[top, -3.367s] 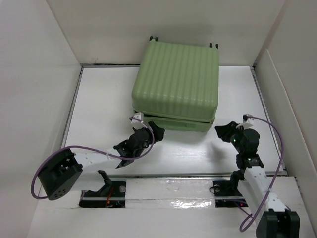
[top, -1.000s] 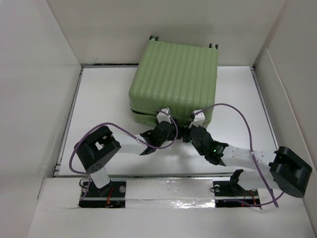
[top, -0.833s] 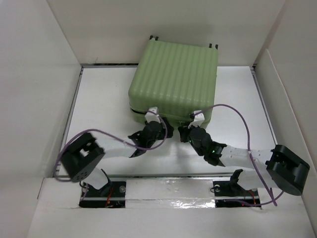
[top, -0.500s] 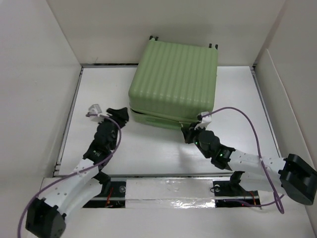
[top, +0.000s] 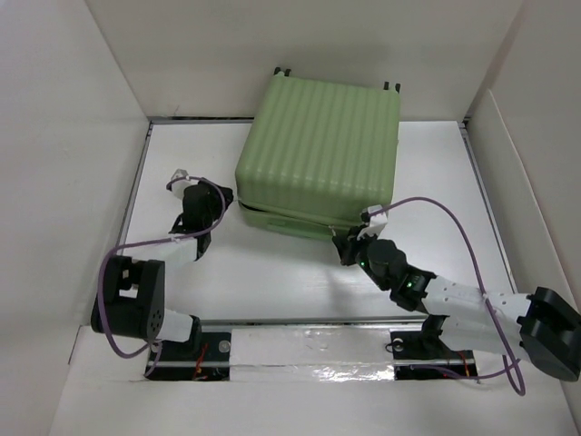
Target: Pack the luggage
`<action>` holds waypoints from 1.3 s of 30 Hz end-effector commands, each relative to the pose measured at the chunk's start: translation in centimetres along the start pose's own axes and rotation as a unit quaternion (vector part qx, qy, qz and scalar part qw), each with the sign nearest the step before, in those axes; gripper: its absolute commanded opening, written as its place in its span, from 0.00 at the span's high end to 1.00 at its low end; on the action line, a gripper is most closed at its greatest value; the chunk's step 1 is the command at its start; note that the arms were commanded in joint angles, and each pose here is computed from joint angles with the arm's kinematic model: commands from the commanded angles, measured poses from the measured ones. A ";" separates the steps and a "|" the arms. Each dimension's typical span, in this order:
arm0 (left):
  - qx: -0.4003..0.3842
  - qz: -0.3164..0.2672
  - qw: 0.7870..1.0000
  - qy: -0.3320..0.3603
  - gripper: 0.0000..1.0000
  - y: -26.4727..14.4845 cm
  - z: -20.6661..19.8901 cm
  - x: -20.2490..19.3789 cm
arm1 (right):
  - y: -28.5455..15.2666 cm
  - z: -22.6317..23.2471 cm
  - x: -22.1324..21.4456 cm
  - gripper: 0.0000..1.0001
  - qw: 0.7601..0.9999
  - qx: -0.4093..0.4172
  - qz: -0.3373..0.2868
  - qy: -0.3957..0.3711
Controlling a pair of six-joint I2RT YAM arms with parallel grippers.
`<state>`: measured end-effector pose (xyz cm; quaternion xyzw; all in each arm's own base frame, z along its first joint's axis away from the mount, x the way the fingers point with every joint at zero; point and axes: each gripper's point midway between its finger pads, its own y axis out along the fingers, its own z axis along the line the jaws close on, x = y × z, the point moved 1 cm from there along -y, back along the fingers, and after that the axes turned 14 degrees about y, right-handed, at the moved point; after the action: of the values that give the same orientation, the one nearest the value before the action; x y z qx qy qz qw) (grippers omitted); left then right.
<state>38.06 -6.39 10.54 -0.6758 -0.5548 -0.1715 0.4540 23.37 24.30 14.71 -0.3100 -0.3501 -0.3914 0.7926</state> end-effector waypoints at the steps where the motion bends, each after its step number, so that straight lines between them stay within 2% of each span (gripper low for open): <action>1: -0.090 -0.010 0.996 0.010 0.57 0.1 -5.7 0.9 | -0.5 5.4 0.2 1.00 0.993 0.113 0.025 0.011; 4: -0.113 0.008 0.993 0.020 0.57 -0.3 -6.9 -1.4 | 0.2 6.7 -0.2 1.00 0.990 0.134 0.039 0.011; 10: -0.164 0.052 0.984 0.051 0.57 -2.9 -10.6 -6.8 | 1.9 12.4 -2.5 1.00 0.979 0.191 0.072 -0.006; 16: -0.214 0.084 0.971 0.059 0.56 -5.8 -12.5 -9.8 | 2.6 17.7 -2.2 1.00 0.963 0.256 0.088 -0.024; 19: -0.249 0.106 0.961 0.062 0.56 -7.7 -13.9 -11.5 | 2.3 19.8 -3.6 1.00 0.949 0.289 0.118 -0.037; 23: -0.294 0.144 0.943 0.056 0.55 -10.8 -15.9 -15.2 | 2.0 22.0 -4.1 1.00 0.940 0.314 0.127 -0.040; 24: -0.301 0.163 0.937 0.065 0.56 -12.0 -16.3 -17.4 | 1.8 21.9 -4.1 1.00 0.940 0.313 0.128 -0.036; 27: -0.315 0.175 0.930 0.073 0.54 -13.2 -17.7 -20.0 | 0.3 20.7 -5.1 1.00 0.941 0.303 0.144 -0.029; 28: -0.329 0.182 0.924 0.074 0.53 -14.0 -18.5 -20.9 | -1.1 20.5 -4.0 1.00 0.943 0.305 0.134 -0.024; 29: -0.333 0.185 0.921 0.079 0.53 -13.9 -19.2 -21.5 | -2.0 20.0 -3.9 1.00 0.944 0.302 0.134 -0.019; 30: -0.339 0.190 0.918 0.084 0.51 -14.1 -19.7 -22.0 | -2.3 17.5 -4.6 1.00 0.955 0.266 0.134 -0.009; 32: -0.363 0.186 0.908 0.090 0.46 -14.7 -21.8 -22.2 | -4.5 15.9 -2.7 1.00 0.959 0.257 0.116 0.008; 33: -0.358 0.174 0.912 0.101 0.45 -14.3 -21.9 -21.9 | -5.0 14.5 -2.3 1.00 0.966 0.233 0.108 0.023; 34: -0.344 0.169 0.917 0.107 0.42 -14.1 -21.7 -21.6 | -5.5 12.0 -3.7 1.00 0.971 0.203 0.124 0.020; 35: -0.332 0.154 0.925 0.106 0.40 -13.4 -21.3 -20.4 | -6.6 11.6 -2.4 1.00 0.972 0.207 0.106 0.035; 37: -0.317 0.113 0.936 0.098 0.33 -13.2 -20.8 -17.2 | -7.3 9.1 -3.0 1.00 0.978 0.171 0.111 0.047; 39: -0.266 0.070 0.956 0.101 0.27 -12.0 -19.2 -13.5 | -8.2 7.1 -3.5 1.00 0.980 0.156 0.110 0.057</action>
<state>28.27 -29.51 9.71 -0.7743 -0.3910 -0.3192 0.3819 17.90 23.67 14.67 -0.3231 -0.3557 -0.3351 0.8104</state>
